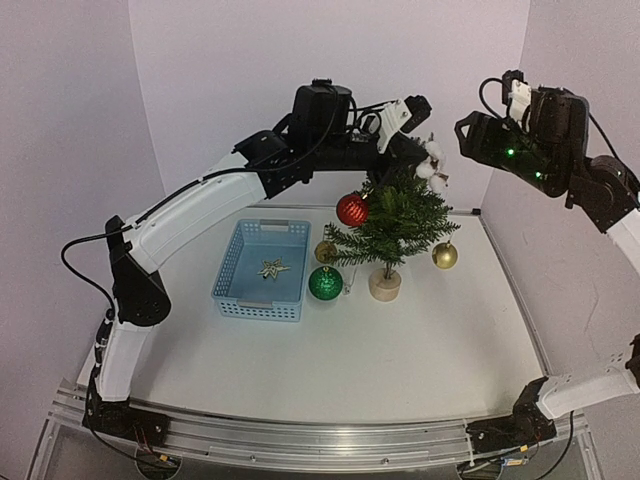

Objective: Decorate the small christmas tree

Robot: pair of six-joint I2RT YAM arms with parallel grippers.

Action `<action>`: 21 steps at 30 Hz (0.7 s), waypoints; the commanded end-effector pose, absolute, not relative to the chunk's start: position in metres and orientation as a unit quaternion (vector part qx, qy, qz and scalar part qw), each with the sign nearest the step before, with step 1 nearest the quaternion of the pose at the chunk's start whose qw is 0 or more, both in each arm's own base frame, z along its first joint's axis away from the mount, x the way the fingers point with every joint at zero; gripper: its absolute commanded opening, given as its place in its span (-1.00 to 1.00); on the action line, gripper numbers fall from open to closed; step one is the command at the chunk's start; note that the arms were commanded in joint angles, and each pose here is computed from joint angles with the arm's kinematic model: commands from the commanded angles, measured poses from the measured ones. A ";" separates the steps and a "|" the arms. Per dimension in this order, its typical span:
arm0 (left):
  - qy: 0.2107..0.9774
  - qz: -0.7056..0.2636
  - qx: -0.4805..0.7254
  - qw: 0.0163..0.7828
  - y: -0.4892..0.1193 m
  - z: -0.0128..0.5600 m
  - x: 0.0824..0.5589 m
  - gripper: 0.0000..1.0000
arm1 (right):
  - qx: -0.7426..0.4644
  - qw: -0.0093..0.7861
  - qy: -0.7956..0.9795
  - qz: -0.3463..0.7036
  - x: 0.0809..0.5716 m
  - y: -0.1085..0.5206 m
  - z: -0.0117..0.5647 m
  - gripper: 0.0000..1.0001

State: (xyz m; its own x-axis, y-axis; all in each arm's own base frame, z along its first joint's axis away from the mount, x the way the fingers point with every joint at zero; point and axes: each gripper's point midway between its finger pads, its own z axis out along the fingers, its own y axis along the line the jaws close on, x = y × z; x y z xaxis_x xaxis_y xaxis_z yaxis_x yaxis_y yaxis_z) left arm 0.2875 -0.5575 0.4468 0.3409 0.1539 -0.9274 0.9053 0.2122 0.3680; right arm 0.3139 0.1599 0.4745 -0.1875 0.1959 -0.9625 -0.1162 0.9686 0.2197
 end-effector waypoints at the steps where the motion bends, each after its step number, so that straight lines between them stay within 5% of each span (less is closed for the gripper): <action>1: 0.484 -0.266 0.515 0.655 -0.553 0.459 0.308 -1.00 | 0.027 0.637 0.757 0.145 0.312 0.164 0.476 0.36; 13: 0.511 -0.225 0.547 0.623 -0.557 0.413 0.317 -0.95 | -0.039 0.603 0.772 0.196 0.315 0.203 0.461 0.36; 21: 0.507 -0.229 0.548 0.624 -0.554 0.420 0.314 -0.36 | -0.021 0.572 0.799 0.186 0.323 0.207 0.431 0.28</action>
